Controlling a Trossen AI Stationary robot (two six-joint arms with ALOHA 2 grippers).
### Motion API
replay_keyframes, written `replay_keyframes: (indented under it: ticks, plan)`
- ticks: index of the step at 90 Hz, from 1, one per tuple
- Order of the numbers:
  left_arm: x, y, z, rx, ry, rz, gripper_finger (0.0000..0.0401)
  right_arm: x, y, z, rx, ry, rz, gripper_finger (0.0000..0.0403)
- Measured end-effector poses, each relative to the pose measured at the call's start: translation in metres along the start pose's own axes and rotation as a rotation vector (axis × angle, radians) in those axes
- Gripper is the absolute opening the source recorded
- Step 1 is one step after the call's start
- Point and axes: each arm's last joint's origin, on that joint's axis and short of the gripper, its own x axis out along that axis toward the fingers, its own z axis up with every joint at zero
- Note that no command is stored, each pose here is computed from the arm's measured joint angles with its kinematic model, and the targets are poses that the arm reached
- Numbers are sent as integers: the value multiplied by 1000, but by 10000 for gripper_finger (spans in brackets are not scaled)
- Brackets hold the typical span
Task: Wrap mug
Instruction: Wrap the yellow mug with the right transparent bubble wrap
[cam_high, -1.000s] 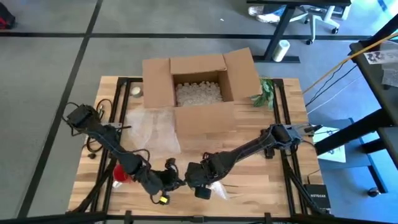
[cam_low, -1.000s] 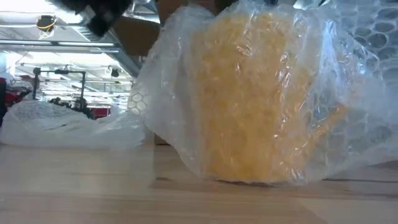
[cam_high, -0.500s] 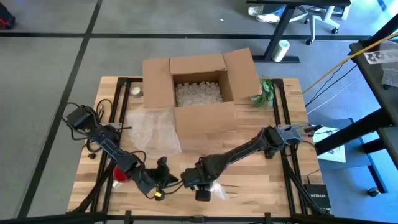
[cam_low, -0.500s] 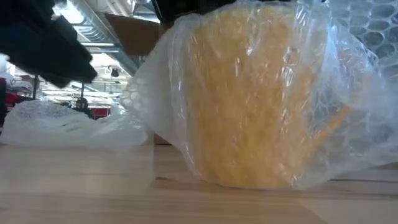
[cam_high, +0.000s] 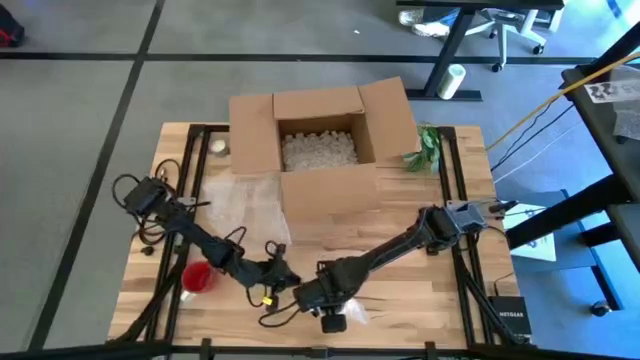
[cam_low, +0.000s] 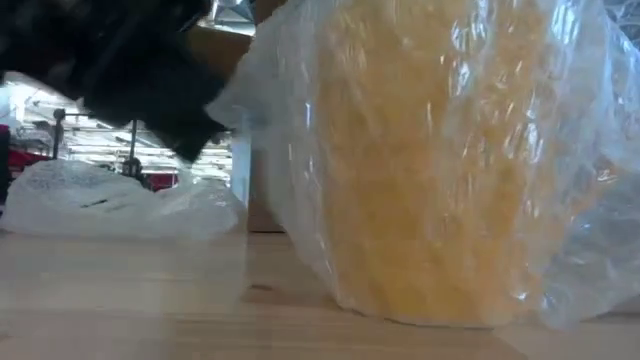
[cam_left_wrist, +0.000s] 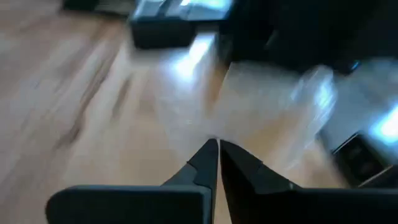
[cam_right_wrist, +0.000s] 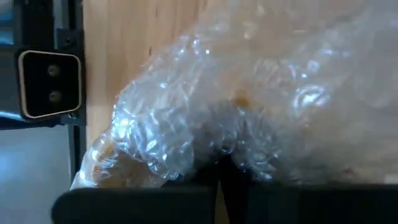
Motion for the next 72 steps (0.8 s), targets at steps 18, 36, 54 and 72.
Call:
replay_keyframes:
  ticks: [18, 36, 54, 72]
  plan:
    - [5, -5, 11, 9, -31, -95, 0, 0, 1, 1, -4, -11, 3, 0]
    - [23, -17, 12, 18, -13, -152, 0, 0, 2, 4, -12, -41, 16, 0]
    - [33, -21, 10, 0, -7, -168, 0, -2, 7, 1, -8, -39, -3, 0]
    - [35, -17, 8, -26, 23, -146, 0, -33, 11, 0, 30, -1, -122, 0]
